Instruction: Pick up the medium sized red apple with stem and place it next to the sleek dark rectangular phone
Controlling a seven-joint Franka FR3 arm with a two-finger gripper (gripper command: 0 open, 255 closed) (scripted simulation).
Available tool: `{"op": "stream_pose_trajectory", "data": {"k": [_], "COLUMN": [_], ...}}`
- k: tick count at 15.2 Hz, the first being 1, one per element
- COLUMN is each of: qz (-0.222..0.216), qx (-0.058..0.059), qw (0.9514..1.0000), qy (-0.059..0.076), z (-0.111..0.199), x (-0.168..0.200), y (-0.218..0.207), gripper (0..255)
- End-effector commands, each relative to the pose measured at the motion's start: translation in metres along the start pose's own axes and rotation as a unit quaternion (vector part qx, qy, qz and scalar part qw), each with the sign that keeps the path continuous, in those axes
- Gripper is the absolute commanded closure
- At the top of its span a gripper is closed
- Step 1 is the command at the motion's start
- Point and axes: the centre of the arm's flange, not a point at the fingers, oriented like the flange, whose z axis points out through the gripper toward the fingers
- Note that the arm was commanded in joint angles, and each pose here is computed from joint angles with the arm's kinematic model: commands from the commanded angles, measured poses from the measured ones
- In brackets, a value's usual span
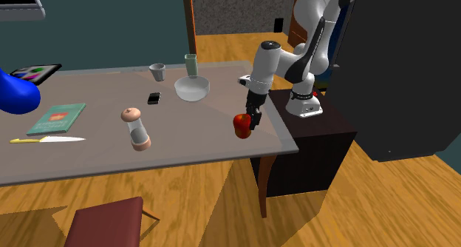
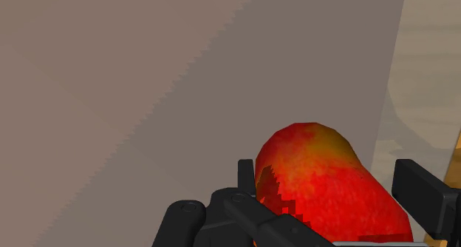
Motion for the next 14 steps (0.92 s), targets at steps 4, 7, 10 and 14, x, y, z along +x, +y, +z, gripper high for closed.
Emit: {"op": "stream_pose_trajectory", "data": {"k": [4, 7, 10, 14], "qz": [0.000, 0.000, 0.000, 0.000], "qx": [0.000, 0.000, 0.000, 0.000], "qw": [1.0000, 1.0000, 1.0000, 1.0000], "qy": [-0.001, -0.001, -0.001, -0.001], "z": [-0.010, -0.025, -0.041, -0.062], "x": [0.002, 0.004, 0.007, 0.011], "y": [0.000, -0.001, -0.001, -0.002], "gripper": [255, 255, 255, 255]}}
